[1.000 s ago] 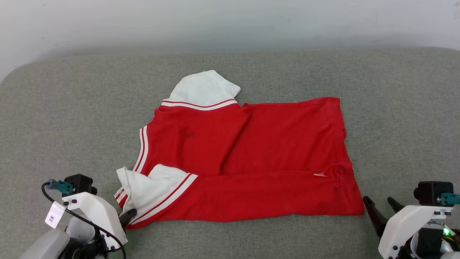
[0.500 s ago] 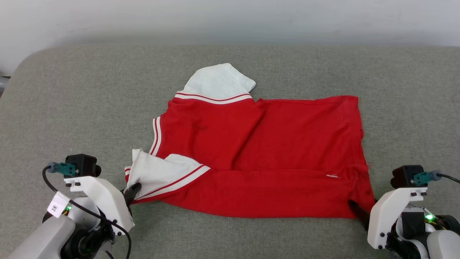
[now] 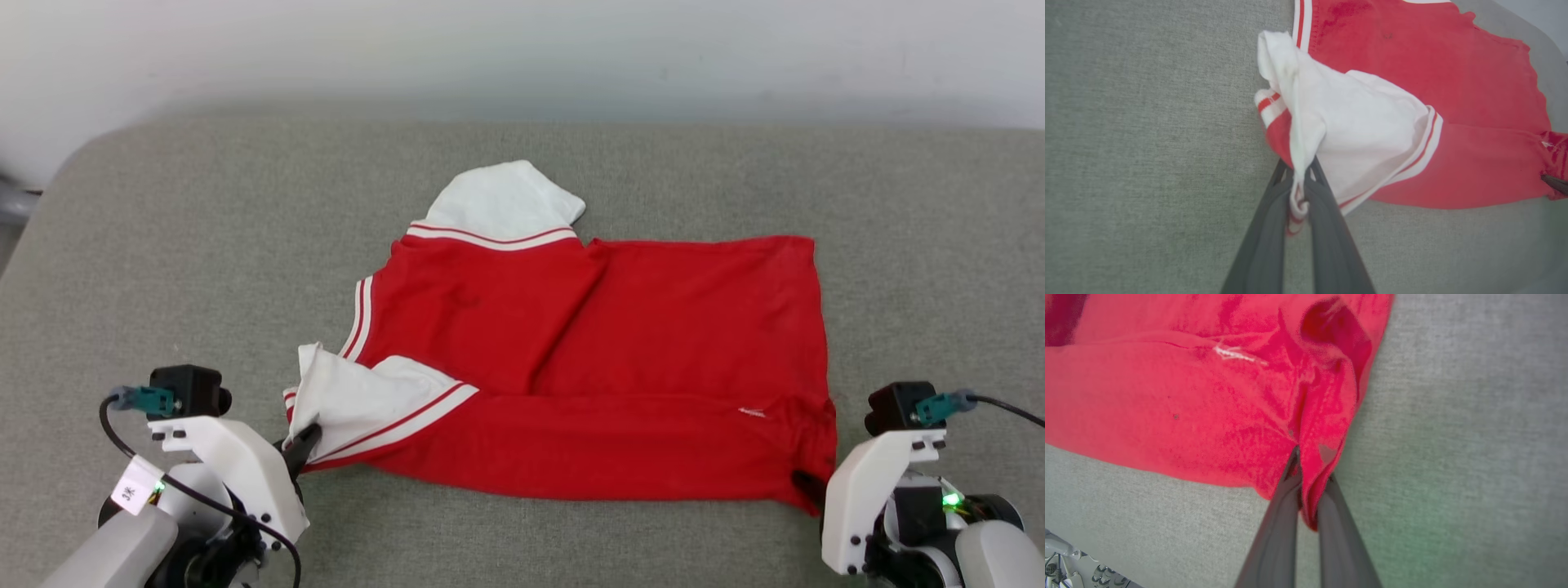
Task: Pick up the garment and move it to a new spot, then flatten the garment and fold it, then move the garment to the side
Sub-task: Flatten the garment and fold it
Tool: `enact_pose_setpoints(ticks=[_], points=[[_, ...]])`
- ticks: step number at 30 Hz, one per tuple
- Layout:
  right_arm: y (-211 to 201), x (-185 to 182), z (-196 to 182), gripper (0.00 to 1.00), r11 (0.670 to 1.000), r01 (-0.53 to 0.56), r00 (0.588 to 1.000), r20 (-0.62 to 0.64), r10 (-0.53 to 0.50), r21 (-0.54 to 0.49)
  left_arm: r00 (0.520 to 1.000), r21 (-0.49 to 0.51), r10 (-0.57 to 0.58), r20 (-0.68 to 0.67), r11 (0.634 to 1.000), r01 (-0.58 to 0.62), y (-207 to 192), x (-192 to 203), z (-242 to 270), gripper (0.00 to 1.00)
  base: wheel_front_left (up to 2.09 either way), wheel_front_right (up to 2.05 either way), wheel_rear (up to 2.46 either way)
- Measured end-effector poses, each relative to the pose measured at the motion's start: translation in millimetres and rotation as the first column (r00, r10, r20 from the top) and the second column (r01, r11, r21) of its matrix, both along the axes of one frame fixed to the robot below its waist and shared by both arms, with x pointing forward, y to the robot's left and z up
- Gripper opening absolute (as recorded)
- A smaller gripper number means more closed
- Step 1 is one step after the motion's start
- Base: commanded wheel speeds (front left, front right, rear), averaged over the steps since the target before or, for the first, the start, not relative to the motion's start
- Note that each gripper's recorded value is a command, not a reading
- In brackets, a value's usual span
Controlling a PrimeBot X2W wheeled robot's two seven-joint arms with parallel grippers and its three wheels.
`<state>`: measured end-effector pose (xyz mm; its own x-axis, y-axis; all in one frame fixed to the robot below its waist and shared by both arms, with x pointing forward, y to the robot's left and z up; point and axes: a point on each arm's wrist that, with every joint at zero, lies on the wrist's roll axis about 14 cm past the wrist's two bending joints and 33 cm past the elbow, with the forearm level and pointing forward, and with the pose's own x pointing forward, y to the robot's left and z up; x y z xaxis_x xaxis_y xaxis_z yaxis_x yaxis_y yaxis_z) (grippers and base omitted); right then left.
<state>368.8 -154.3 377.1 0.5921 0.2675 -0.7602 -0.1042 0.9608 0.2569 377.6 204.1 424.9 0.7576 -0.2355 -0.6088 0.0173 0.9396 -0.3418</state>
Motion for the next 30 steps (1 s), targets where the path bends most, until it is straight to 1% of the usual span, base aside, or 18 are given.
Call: enact_pose_setpoints(ticks=[8, 12, 14, 19, 23, 24, 25, 26, 27, 28, 30], points=[[-10.8, -22.4, 29.6, 0.0, 0.999, -0.013, 0.996, 0.088, 0.016, -0.031, 0.998, 0.015, 0.019, 0.058, 1.0, -0.02, 0.4, -29.2, 20.0, 0.0, 0.0, 0.0, 0.0], [-14.2, -40.2, 38.7, 0.0, 0.999, -0.012, 0.994, 0.104, 0.015, -0.033, 0.998, 0.017, 0.035, 0.055, 0.999, -0.036, 1.2, -51.3, 23.6, 0.0, 0.0, 0.0, 0.0], [-15.1, -49.7, 38.7, 0.0, 0.999, -0.01, 0.995, 0.096, 0.012, -0.031, 0.998, 0.013, 0.049, 0.035, 0.999, -0.049, 2.4, -63.0, 19.8, 0.0, 0.0, 0.0, 0.0], [-17.9, -72.0, 27.7, 0.0, 1.0, 0.016, 0.999, 0.044, -0.016, -0.016, 0.994, -0.027, 0.075, -0.073, 0.997, -0.077, -3.3, -92.6, -5.6, 0.0, 0.0, 0.0, 0.0], [-19.0, -79.3, 19.4, 0.0, 0.999, 0.04, 0.999, 0.029, -0.04, -0.007, 0.99, -0.064, 0.079, -0.12, 0.994, -0.087, -12.6, -101.4, -20.1, 0.0, 0.0, 0.0, 0.0], [-18.3, -78.9, 18.5, 0.11, 0.999, 0.045, 0.998, 0.032, -0.045, -0.002, 0.989, -0.068, 0.082, -0.121, 0.994, -0.09, -13.4, -100.9, -22.0, 0.0, 0.0, 0.0, 0.0], [-18.6, -77.5, 18.5, 0.47, 0.999, 0.053, 0.998, 0.042, -0.053, 0.002, 0.989, -0.072, 0.083, -0.125, 0.993, -0.093, -14.4, -100.7, -24.1, 0.33, 0.0, 0.0, 0.0], [-18.2, -75.4, 19.6, 1.0, 0.998, 0.06, 0.996, 0.06, -0.06, 0.007, 0.988, -0.074, 0.083, -0.128, 0.993, -0.093, -14.7, -100.4, -26.3, 0.64, 0.0, 0.0, 0.0], [-16.8, -73.5, 20.9, 1.0, 0.998, 0.06, 0.995, 0.078, -0.061, 0.01, 0.989, -0.074, 0.083, -0.12, 0.993, -0.092, -14.8, -98.0, -26.7, 0.98, 0.0, 0.0, 0.0], [-15.4, -69.9, 24.5, 1.0, 0.998, 0.062, 0.992, 0.112, -0.063, 0.015, 0.991, -0.074, 0.086, -0.103, 0.993, -0.094, -14.3, -93.7, -25.1, 1.0, 0.0, 0.0, 0.0], [-16.0, -59.9, 36.1, 1.0, 0.997, 0.08, 0.976, 0.203, -0.083, 0.025, 0.994, -0.065, 0.084, -0.069, 0.994, -0.089, -12.9, -85.9, -20.3, 1.0, 0.0, 0.0, 0.0]])
